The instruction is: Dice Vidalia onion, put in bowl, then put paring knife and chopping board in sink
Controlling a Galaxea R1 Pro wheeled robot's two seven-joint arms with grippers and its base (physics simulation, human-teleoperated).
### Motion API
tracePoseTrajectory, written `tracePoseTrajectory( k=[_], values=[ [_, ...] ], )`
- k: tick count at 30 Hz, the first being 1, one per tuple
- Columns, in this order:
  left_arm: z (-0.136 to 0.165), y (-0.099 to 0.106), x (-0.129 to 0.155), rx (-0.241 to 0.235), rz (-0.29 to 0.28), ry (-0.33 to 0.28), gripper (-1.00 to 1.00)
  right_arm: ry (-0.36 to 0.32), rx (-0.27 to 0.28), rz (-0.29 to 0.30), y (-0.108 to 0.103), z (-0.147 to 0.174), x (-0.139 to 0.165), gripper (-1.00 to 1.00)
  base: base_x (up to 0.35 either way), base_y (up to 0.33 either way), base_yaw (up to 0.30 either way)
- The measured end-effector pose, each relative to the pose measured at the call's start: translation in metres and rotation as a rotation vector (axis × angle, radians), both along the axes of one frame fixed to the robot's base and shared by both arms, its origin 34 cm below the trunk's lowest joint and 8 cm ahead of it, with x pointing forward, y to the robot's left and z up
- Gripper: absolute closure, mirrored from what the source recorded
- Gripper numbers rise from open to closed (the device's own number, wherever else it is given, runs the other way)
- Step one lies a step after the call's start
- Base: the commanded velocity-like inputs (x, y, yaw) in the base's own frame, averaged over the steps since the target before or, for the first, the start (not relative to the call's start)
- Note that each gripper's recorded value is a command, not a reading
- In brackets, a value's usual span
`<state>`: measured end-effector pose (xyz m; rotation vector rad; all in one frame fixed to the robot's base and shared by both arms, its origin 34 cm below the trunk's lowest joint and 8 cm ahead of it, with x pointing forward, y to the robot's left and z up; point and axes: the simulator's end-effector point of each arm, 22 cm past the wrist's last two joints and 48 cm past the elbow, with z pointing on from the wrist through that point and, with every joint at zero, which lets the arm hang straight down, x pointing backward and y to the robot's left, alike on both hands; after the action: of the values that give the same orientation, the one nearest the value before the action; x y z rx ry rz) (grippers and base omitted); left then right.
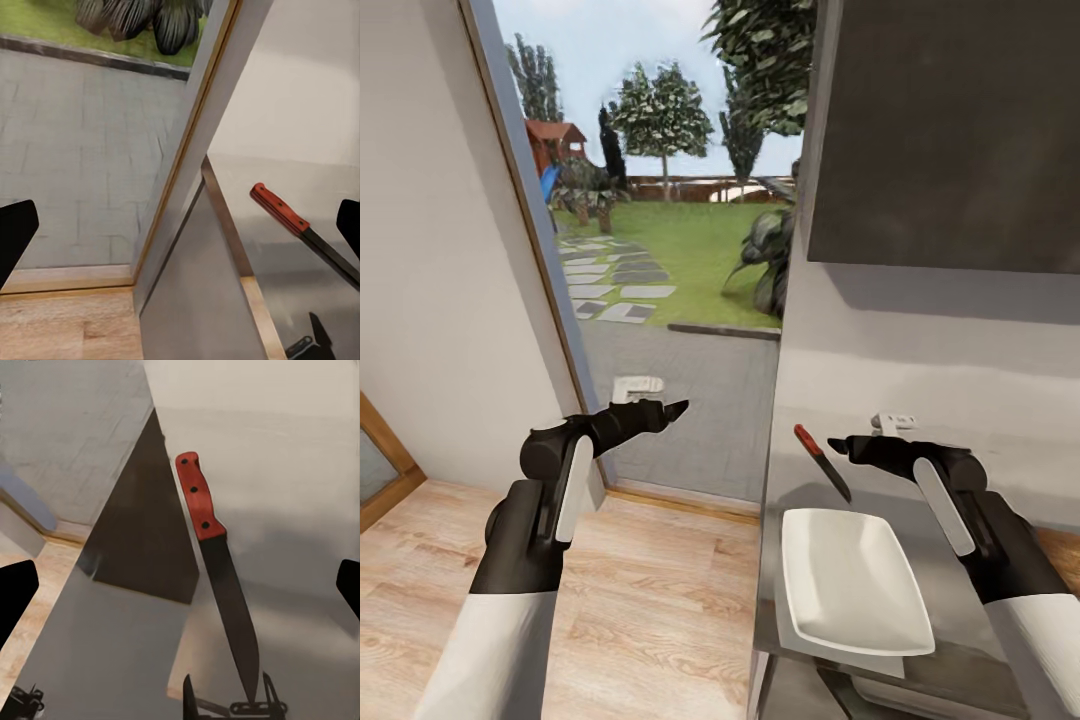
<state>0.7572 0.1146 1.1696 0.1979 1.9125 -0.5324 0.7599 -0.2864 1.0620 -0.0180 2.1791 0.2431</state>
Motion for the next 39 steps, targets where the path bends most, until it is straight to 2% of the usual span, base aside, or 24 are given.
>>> tracePoseTrajectory(
  k=[11, 13, 14, 17, 20, 24, 29, 32, 35, 36, 38, 39],
  values=[
    [0.000, 0.000, 0.000, 0.001, 0.000, -0.001, -1.00, -0.004, 0.000, -0.007, -0.002, 0.001, 0.001, -1.00, 0.000, 0.000, 0.000],
    [0.001, 0.000, 0.000, 0.000, 0.000, -0.001, -1.00, 0.001, -0.015, -0.026, -0.008, 0.000, 0.001, -1.00, 0.000, 0.000, 0.000],
    [0.000, 0.000, 0.000, 0.000, 0.000, 0.000, -1.00, 0.005, -0.054, -0.072, -0.022, 0.003, 0.004, -1.00, 0.000, 0.000, 0.000],
    [-0.002, -0.001, 0.000, 0.000, -0.001, 0.006, -1.00, 0.100, -0.129, -0.158, -0.051, -0.007, 0.004, -1.00, 0.000, 0.000, 0.000],
    [-0.004, -0.001, 0.001, -0.001, 0.000, 0.009, -1.00, 0.185, -0.152, -0.198, -0.067, -0.012, 0.011, -1.00, 0.000, 0.000, 0.000],
    [-0.005, -0.001, 0.000, -0.001, -0.001, 0.012, -1.00, 0.243, -0.153, -0.226, -0.079, -0.015, 0.019, -1.00, 0.000, 0.000, 0.000],
    [-0.006, -0.002, 0.000, -0.001, -0.002, 0.018, -1.00, 0.260, -0.151, -0.231, -0.081, -0.019, 0.020, -1.00, 0.000, 0.000, 0.000],
    [-0.011, -0.005, -0.001, -0.001, -0.008, 0.034, -1.00, 0.212, -0.143, -0.236, -0.082, 0.014, 0.040, -1.00, 0.000, 0.000, 0.000],
    [-0.013, -0.006, -0.001, -0.001, -0.010, 0.038, -1.00, 0.198, -0.140, -0.236, -0.081, 0.024, 0.046, -1.00, 0.000, 0.000, 0.000],
    [-0.014, -0.007, -0.001, 0.000, -0.011, 0.040, -1.00, 0.187, -0.129, -0.225, -0.071, 0.035, 0.056, -1.00, 0.000, 0.000, 0.000],
    [-0.014, -0.007, -0.001, 0.000, -0.011, 0.041, -1.00, 0.186, -0.117, -0.210, -0.061, 0.038, 0.059, -1.00, 0.000, 0.000, 0.000],
    [-0.014, -0.007, -0.001, -0.001, -0.012, 0.041, -1.00, 0.184, -0.095, -0.160, -0.038, 0.038, 0.062, -1.00, 0.000, 0.000, 0.000]
  ],
)
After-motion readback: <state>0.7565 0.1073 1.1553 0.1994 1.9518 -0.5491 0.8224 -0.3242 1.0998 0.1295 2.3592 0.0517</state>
